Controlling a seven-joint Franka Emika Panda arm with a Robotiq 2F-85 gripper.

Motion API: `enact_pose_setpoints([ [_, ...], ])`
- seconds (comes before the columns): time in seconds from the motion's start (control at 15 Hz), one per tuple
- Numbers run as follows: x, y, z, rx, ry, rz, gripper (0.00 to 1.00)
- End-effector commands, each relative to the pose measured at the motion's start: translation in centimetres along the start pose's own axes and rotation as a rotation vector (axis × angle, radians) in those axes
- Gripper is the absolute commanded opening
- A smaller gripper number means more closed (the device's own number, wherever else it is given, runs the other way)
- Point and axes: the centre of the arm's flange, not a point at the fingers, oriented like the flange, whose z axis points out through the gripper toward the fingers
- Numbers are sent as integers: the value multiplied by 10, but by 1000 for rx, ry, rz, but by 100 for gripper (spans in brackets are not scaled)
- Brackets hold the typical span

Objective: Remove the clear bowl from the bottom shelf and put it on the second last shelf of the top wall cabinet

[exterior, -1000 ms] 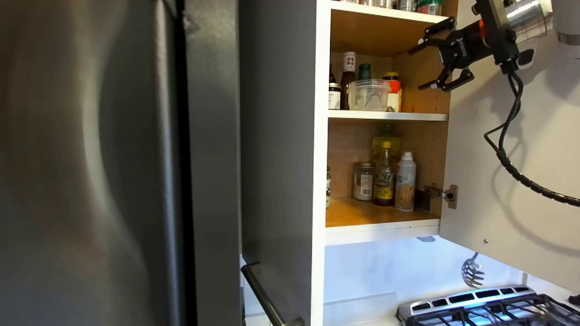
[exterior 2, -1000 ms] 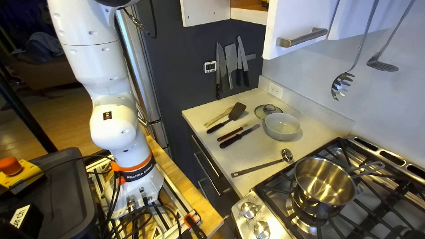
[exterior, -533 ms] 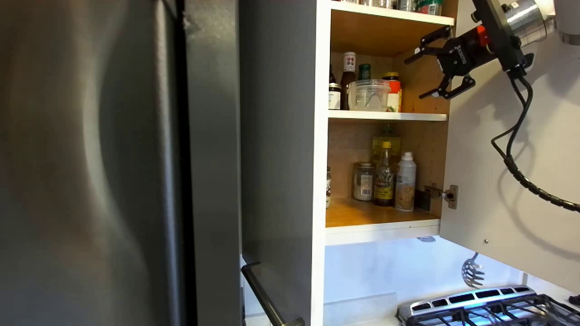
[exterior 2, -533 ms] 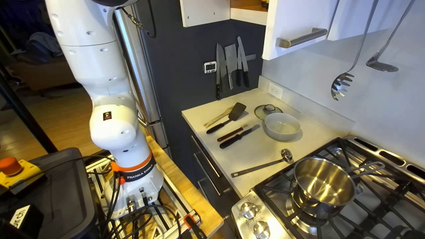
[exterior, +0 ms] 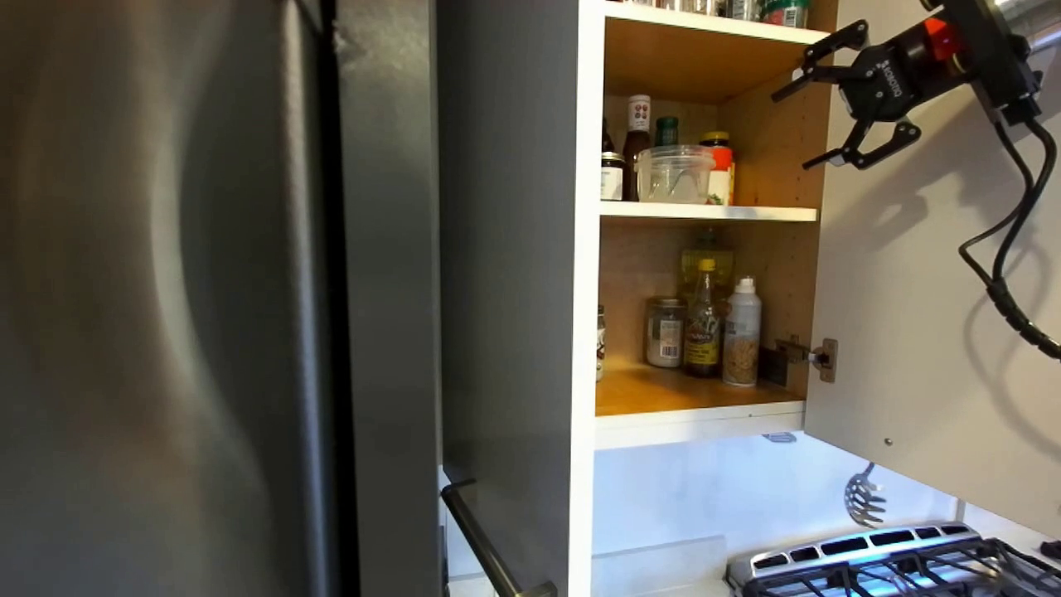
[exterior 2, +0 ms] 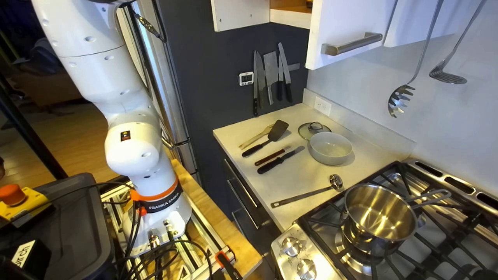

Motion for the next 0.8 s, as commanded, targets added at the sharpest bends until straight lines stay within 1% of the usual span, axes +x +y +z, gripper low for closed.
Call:
enact_pose_setpoints([
  [0.0, -25, 34, -13, -1, -2, -19, 100],
  [0.33, -38, 48, -22, 7, 6, -49, 100],
  [0.73, -64, 66, -36, 61, 41, -73, 100],
])
